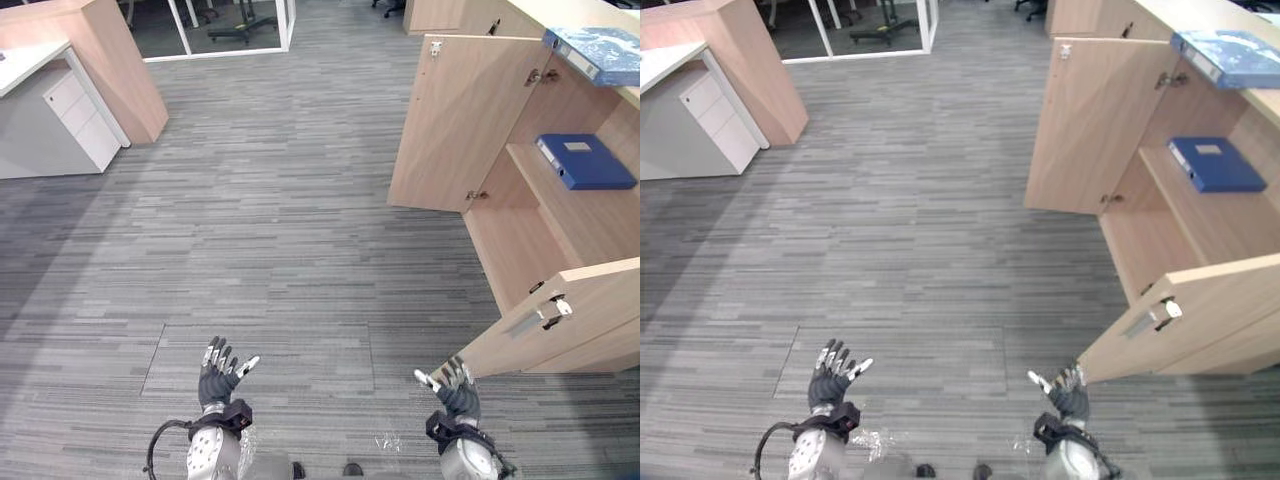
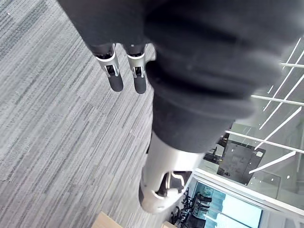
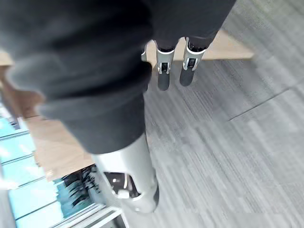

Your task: Walk over to the cabinet, pick up the folder, carry it to the office cabinet, place the folder inside the office cabinet, then close the office cabinet door

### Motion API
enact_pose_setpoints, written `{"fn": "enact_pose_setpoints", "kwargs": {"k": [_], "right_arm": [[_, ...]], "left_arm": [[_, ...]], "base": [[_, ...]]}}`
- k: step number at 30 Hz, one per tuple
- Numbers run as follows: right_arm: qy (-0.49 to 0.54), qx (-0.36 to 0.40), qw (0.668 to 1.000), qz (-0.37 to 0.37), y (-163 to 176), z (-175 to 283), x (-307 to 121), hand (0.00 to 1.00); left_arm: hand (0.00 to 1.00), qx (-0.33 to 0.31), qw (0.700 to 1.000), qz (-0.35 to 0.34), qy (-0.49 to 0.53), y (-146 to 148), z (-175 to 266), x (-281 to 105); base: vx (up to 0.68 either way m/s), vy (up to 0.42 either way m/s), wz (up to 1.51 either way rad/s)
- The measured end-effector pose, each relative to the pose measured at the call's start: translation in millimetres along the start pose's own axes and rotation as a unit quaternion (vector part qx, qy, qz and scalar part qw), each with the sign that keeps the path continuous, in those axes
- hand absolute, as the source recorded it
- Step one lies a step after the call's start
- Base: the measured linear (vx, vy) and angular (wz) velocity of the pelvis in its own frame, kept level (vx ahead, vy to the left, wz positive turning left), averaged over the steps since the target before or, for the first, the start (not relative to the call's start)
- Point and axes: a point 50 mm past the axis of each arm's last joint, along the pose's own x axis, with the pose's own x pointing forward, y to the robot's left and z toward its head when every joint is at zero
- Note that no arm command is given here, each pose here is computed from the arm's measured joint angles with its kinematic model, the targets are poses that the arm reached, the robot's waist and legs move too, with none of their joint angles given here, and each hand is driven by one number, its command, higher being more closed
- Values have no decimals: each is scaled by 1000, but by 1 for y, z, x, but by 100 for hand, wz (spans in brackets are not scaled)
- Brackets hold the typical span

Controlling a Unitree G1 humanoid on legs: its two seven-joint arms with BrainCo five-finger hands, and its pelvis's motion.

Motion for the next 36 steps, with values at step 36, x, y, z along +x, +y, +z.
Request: {"fn": "enact_pose_setpoints", "kwargs": {"k": [36], "right_arm": [[316, 60, 930, -179, -76, -114, -18, 0]], "left_arm": [[0, 229, 918, 40, 320, 60, -104, -13]], "base": [[256, 6, -4]]}}
